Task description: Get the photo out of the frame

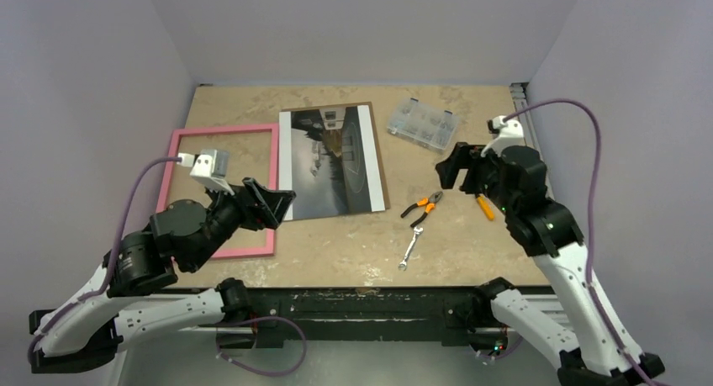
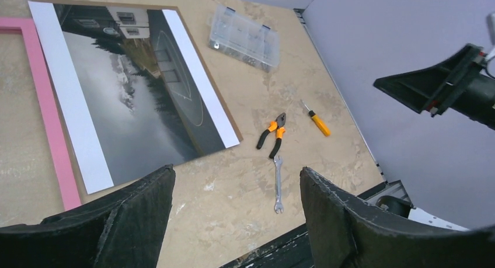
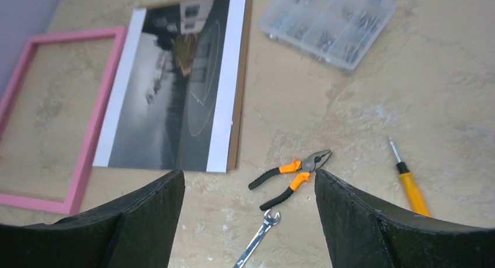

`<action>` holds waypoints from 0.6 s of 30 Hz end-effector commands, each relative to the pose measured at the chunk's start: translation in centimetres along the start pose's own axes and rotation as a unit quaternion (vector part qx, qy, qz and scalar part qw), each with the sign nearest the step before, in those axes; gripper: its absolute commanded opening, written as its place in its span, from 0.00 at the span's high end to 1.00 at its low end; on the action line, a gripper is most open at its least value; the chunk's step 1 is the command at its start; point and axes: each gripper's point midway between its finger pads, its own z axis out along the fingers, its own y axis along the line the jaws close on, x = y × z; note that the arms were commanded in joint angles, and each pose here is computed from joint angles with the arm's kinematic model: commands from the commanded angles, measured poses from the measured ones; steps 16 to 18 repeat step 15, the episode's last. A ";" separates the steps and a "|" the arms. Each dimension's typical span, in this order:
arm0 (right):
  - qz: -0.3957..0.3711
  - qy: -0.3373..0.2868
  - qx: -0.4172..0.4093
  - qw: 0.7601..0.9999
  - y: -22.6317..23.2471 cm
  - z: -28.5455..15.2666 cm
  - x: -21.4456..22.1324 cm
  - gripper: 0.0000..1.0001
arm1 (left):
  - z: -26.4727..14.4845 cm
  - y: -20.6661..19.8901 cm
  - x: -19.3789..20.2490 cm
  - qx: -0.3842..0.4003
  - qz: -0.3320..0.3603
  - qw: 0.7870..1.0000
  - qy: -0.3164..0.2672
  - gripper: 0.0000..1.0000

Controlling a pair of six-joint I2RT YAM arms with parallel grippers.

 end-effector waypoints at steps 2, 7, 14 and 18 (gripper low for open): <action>-0.017 -0.086 0.026 0.996 -1.1 -7.6 -4.3 0.16 | -1.2 -0.7 -1.8 0.028 0.002 0.999 -0.017 0.24; -0.024 -0.160 0.022 0.987 -1.4 -13.6 -7.1 0.02 | -1.9 -1.3 -2.7 0.049 -0.011 0.998 -0.030 0.23; -0.013 -0.179 0.021 0.984 -1.3 -16.0 -8.3 0.01 | -2.2 -1.7 -2.8 0.060 -0.020 0.998 -0.026 0.23; -0.012 -0.184 0.017 0.983 -1.1 -16.0 -8.6 0.01 | -2.2 -1.8 -2.8 0.059 -0.018 0.998 -0.025 0.23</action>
